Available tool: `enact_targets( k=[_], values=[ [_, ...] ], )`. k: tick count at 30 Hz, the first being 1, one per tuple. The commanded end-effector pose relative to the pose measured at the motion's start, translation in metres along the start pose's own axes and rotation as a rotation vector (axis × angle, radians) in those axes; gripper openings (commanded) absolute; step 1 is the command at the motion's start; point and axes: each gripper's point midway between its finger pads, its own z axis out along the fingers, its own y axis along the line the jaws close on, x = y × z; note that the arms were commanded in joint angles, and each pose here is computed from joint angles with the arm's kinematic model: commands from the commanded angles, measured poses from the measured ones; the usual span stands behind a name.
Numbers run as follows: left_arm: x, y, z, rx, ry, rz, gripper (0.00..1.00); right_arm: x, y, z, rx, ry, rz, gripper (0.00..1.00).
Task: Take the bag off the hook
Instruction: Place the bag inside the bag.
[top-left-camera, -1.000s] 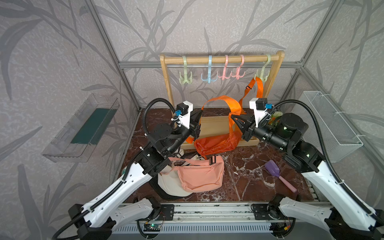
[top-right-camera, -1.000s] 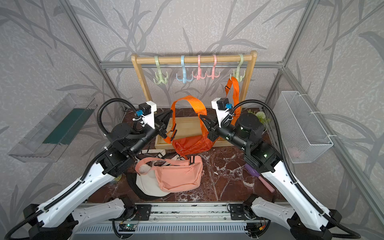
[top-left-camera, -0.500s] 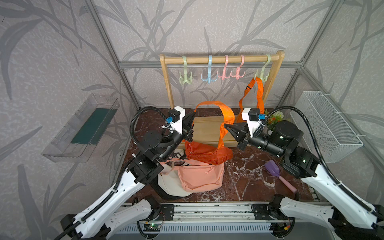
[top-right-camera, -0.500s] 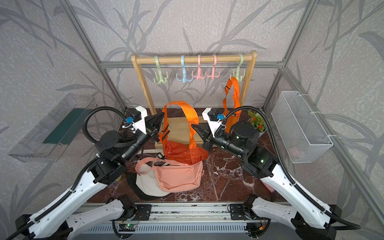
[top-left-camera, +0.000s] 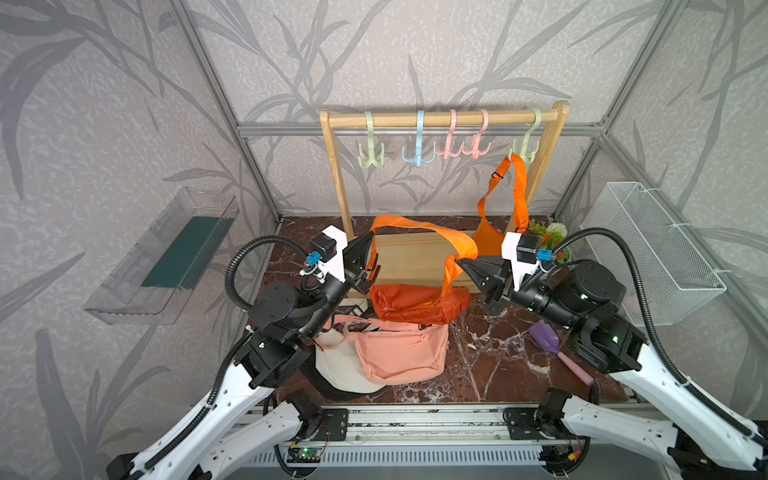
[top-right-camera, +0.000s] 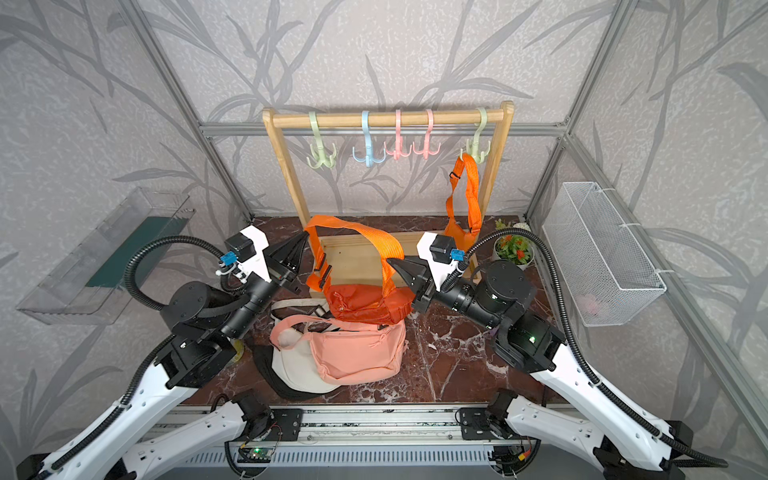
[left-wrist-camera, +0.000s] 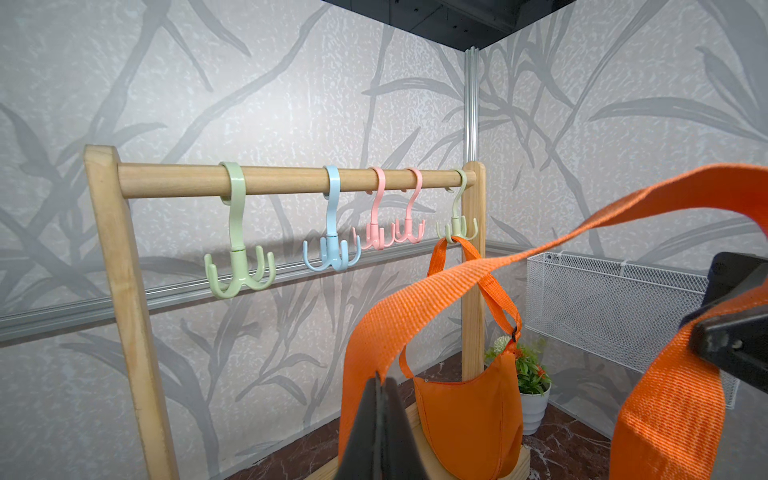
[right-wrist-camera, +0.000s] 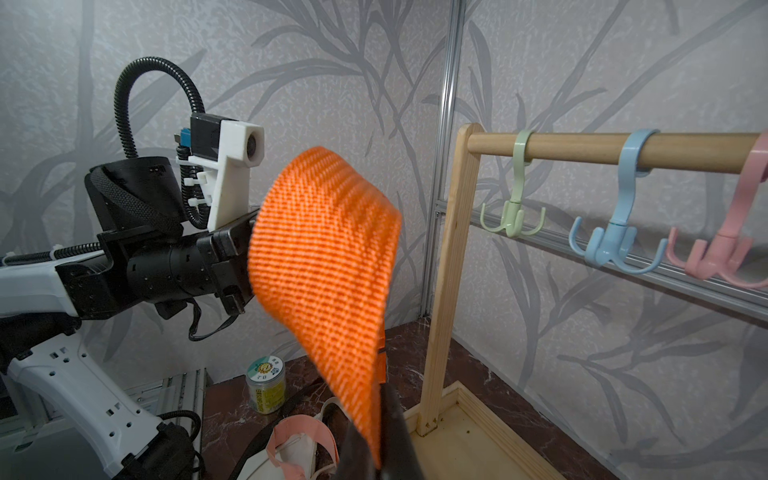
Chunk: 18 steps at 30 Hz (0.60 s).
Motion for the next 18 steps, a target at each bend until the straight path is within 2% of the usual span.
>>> enact_targets(
  k=[1, 14, 18],
  values=[
    [-0.020, 0.002, -0.009, 0.005, -0.073, 0.018, 0.00, -0.032, 0.000, -0.007, 0.012, -0.118, -0.034, 0.00],
    [-0.048, 0.000, -0.029, 0.042, -0.142, 0.005, 0.00, -0.057, 0.011, -0.006, -0.041, -0.159, -0.062, 0.00],
    [-0.051, -0.020, -0.030, 0.161, -0.129, 0.002, 0.00, -0.063, 0.015, -0.009, -0.049, -0.164, -0.074, 0.00]
  ],
)
